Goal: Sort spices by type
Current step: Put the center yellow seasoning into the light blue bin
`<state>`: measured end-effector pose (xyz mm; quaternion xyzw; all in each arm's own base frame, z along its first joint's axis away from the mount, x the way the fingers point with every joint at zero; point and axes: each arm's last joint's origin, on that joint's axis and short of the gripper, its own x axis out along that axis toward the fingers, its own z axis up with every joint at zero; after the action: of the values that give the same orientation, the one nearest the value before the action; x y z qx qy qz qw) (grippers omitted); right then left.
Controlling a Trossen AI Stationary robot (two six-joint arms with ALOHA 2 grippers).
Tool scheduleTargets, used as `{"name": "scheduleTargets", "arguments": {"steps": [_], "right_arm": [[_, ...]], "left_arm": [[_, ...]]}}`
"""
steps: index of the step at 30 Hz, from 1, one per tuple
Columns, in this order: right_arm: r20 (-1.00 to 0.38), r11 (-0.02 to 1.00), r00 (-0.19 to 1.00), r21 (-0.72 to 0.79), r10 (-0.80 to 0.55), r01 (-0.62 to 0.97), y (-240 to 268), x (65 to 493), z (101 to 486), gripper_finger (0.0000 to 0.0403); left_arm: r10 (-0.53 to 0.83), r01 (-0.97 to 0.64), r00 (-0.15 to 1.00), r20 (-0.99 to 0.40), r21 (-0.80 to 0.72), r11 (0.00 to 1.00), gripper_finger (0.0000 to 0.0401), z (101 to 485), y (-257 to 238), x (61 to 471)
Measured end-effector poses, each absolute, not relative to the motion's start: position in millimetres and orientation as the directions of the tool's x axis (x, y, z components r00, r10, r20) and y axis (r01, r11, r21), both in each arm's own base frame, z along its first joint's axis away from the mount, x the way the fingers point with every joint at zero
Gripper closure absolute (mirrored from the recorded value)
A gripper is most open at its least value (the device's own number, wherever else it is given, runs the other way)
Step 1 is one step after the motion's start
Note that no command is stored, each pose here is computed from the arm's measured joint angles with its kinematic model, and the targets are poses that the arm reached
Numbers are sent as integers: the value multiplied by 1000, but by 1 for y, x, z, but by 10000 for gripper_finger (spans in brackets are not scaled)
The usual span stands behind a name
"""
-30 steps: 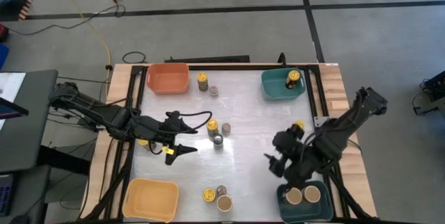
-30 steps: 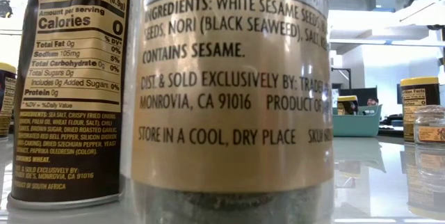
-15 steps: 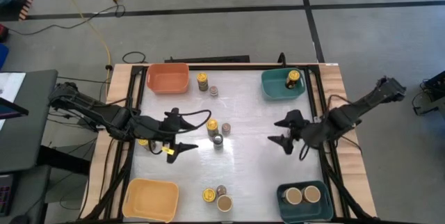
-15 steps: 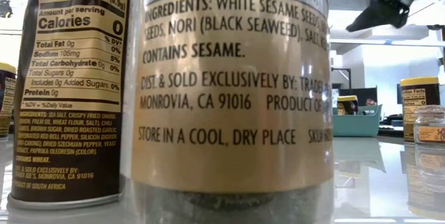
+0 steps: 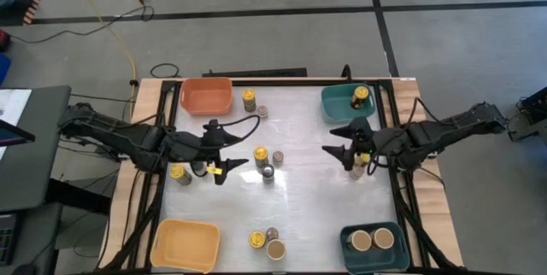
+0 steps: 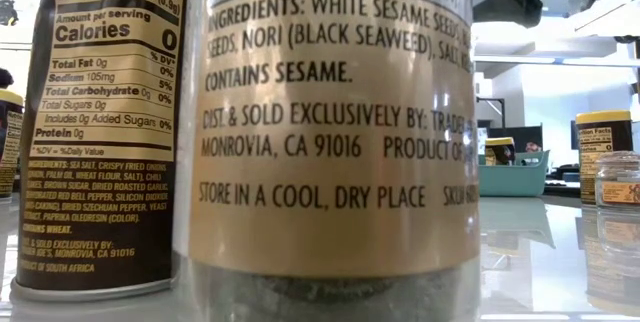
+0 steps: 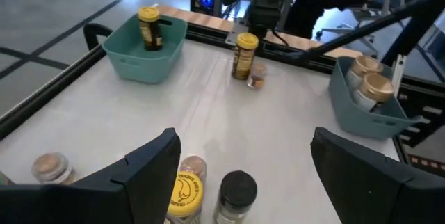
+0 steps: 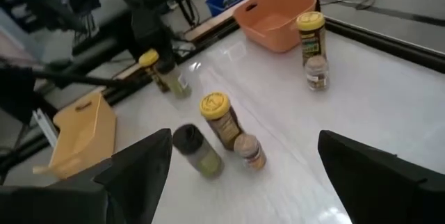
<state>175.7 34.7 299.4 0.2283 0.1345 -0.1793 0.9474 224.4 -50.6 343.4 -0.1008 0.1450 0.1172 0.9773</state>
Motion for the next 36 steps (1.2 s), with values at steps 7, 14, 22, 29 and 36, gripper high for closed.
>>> {"name": "scheduleTargets", "arguments": {"steps": [7, 14, 22, 29, 36], "right_arm": [[-340, 800, 888, 411, -310, 437, 29, 178, 299, 17], [-349, 774, 864, 404, -362, 487, 22, 197, 291, 17], [-296, 793, 879, 389, -375, 469, 19, 235, 279, 17], [-341, 863, 889, 294, -307, 411, 17, 270, 274, 20], [-531, 934, 819, 133, -216, 333, 11, 328, 284, 26]], "left_arm": [[247, -299, 919, -307, -135, 945, 91, 343, -41, 226], [331, -378, 878, -344, -76, 923, 62, 339, -26, 226], [365, -368, 846, -389, 70, 927, 29, 334, -16, 225], [370, -360, 822, -433, 109, 927, 28, 330, -15, 223], [381, -394, 844, -376, 46, 918, 28, 315, -11, 202]]}}
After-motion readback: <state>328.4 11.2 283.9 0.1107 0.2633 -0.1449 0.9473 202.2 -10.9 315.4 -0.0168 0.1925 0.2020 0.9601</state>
